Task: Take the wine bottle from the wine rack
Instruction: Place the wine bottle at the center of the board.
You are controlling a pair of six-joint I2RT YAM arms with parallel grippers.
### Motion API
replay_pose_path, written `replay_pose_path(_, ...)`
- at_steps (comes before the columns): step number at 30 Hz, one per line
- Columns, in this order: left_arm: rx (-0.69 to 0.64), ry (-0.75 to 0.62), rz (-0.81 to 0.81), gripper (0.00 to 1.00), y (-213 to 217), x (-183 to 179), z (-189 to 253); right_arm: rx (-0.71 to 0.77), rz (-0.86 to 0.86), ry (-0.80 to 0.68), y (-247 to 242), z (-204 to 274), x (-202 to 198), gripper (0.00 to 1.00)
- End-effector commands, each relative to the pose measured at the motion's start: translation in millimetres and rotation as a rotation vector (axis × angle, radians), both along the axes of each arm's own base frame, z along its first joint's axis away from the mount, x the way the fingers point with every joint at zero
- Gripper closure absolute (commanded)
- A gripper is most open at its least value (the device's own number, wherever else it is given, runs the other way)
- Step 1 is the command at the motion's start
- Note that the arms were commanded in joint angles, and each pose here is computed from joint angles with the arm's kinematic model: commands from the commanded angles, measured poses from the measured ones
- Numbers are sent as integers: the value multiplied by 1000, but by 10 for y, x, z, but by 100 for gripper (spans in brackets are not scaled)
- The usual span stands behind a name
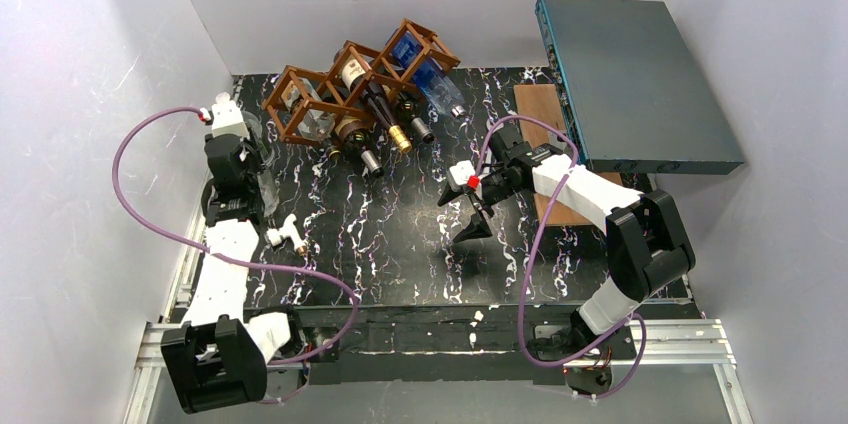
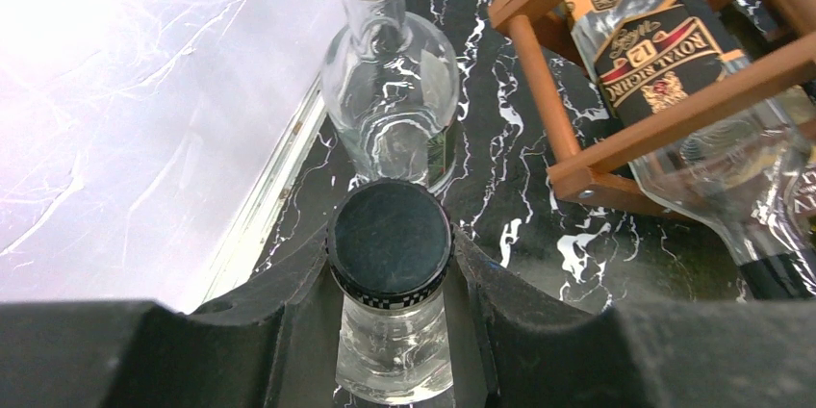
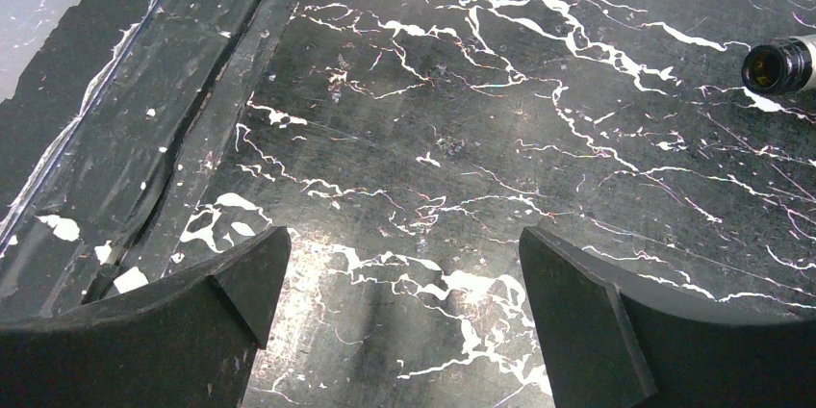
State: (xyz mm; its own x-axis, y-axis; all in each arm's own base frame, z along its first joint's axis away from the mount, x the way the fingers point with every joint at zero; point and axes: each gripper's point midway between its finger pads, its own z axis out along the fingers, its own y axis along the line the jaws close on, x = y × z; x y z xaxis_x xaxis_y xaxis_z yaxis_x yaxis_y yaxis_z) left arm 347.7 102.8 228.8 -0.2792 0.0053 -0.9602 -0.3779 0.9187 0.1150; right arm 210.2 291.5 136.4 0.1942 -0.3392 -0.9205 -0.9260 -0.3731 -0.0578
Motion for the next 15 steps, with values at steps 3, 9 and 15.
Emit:
replay_pose_path(3,29,-330,142,92,308,48,990,38,12,-30,32,170,37,2)
replay_pose_path(9,-28,-317,186,57,367,-4,765,39,13,-33,31,175,37,2)
replay_pose_path(15,-36,-319,171,36,327,-56,749,41,12,-33,29,183,34,2)
